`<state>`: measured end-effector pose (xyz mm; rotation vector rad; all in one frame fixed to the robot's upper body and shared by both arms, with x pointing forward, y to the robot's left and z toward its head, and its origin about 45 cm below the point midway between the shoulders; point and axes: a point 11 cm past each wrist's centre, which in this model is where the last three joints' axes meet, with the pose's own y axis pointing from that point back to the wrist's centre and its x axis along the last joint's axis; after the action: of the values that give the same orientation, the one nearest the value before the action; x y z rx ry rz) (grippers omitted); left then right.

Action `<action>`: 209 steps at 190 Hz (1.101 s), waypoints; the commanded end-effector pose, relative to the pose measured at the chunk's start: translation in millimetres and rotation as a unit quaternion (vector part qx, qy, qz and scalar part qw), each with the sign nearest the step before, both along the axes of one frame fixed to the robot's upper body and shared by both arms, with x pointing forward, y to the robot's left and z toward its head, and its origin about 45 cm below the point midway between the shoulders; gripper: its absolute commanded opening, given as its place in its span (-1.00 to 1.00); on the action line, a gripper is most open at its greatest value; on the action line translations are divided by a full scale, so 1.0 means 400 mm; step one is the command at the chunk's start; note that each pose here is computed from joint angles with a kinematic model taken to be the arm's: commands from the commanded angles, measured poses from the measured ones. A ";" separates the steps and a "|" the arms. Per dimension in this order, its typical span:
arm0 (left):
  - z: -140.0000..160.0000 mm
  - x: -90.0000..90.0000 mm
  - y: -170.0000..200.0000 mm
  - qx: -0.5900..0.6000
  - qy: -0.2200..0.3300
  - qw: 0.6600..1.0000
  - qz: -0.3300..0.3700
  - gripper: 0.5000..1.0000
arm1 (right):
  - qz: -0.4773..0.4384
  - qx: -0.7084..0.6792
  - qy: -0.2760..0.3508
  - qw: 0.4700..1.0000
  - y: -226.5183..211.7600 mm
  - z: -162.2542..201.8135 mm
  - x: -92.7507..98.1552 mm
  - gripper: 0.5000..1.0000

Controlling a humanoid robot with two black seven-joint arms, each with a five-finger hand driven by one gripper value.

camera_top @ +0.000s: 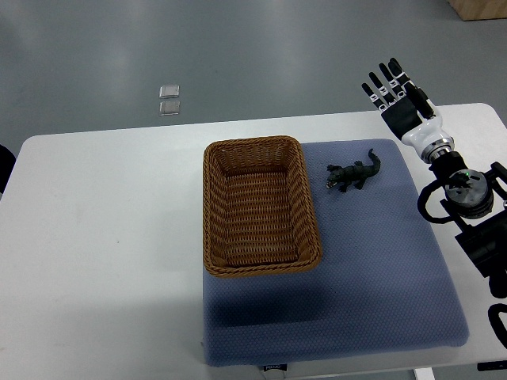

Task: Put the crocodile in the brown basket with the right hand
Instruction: 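Move the right hand over the dark green toy crocodile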

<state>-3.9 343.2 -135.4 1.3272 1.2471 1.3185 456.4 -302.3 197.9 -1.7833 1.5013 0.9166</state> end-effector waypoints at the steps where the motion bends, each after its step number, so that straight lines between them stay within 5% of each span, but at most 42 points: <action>1: 0.000 0.000 0.000 0.000 0.000 1.000 0.000 1.00 | 0.000 0.000 0.000 1.000 0.000 0.000 0.000 0.78; 83: 0.000 0.000 0.000 0.000 -0.001 1.000 0.001 1.00 | 0.008 -0.020 -0.004 1.000 -0.004 0.018 0.009 0.78; 139: 0.000 0.000 -0.001 -0.001 0.000 1.000 0.000 1.00 | 0.072 -0.218 -0.021 0.973 -0.005 0.084 0.043 0.77; 165: 0.000 0.000 -0.001 -0.001 0.000 1.000 -0.001 1.00 | 0.155 -0.392 -0.017 0.907 0.025 0.098 0.055 0.77; 193: 0.000 0.000 -0.001 -0.001 0.000 1.000 -0.001 1.00 | 0.240 -0.578 -0.043 0.779 0.078 0.121 0.070 0.77; 203: 0.000 0.000 -0.001 -0.001 0.000 1.000 -0.001 1.00 | 0.240 -0.578 -0.043 0.779 0.078 0.121 0.070 0.77; 204: 0.000 0.000 -0.001 -0.001 -0.001 1.000 -0.001 1.00 | 0.260 -0.625 -0.055 0.734 0.099 0.134 0.076 0.77; 209: 0.000 0.000 -0.001 -0.001 -0.001 1.000 -0.001 1.00 | 0.269 -0.643 -0.058 0.715 0.105 0.138 0.078 0.77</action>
<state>-3.8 342.7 -135.5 1.3268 1.2456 1.3162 483.2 -274.4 244.4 -3.0405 1.7128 0.0523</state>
